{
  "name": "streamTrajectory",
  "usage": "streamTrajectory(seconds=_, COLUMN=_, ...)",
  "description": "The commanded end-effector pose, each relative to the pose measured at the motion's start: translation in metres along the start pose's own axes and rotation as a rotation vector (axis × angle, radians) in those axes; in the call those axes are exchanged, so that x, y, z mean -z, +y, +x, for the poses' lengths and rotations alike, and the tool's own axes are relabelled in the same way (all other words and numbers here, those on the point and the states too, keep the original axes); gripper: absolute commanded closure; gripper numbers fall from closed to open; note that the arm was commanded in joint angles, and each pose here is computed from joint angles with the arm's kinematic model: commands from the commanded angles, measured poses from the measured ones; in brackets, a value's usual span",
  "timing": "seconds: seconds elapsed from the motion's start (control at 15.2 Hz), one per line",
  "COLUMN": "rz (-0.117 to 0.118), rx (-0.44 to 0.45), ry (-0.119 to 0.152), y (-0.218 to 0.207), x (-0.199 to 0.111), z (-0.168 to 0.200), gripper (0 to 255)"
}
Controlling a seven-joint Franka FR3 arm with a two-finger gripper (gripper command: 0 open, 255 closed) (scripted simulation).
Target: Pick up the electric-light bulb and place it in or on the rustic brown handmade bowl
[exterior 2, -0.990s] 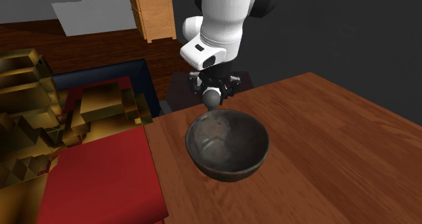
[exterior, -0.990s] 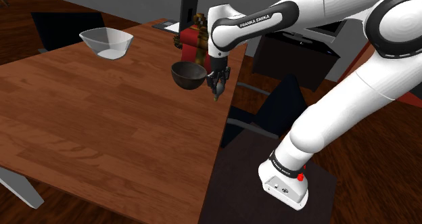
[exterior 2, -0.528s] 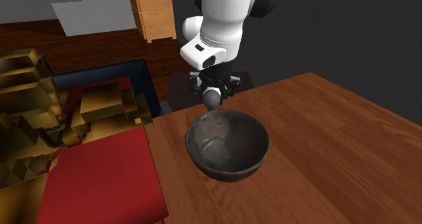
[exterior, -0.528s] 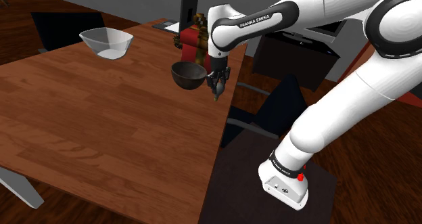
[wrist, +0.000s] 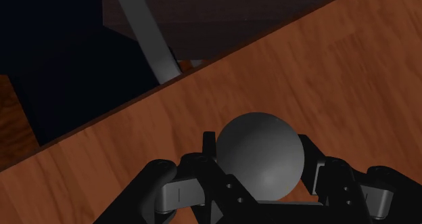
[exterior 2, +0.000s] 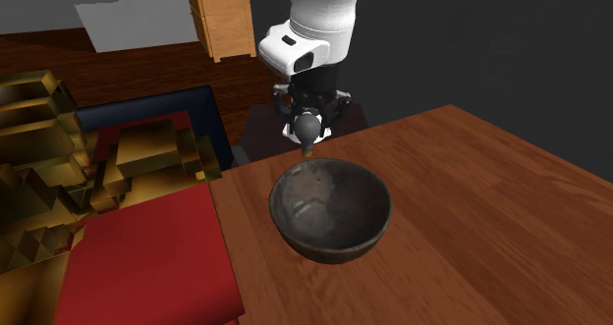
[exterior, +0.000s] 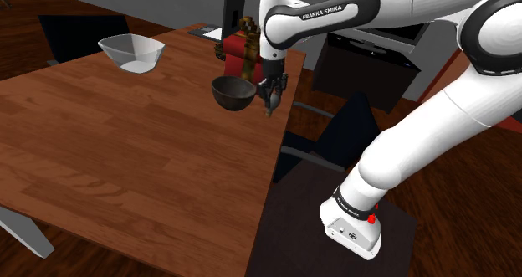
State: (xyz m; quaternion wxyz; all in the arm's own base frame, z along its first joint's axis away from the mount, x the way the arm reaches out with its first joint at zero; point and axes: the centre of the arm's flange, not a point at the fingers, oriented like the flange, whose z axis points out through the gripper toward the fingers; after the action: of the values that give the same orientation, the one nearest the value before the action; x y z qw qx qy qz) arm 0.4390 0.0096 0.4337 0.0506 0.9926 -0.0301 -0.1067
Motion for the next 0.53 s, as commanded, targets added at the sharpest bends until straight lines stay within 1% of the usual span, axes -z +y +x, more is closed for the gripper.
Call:
streamTrajectory(seconds=0.0, rz=0.000, rx=0.000, ry=-0.001, y=0.001, x=0.009, z=-0.002, gripper=255)
streamTrajectory(seconds=0.46, rz=0.000, rx=0.000, ry=-0.001, y=0.005, x=0.045, z=-0.009, gripper=255)
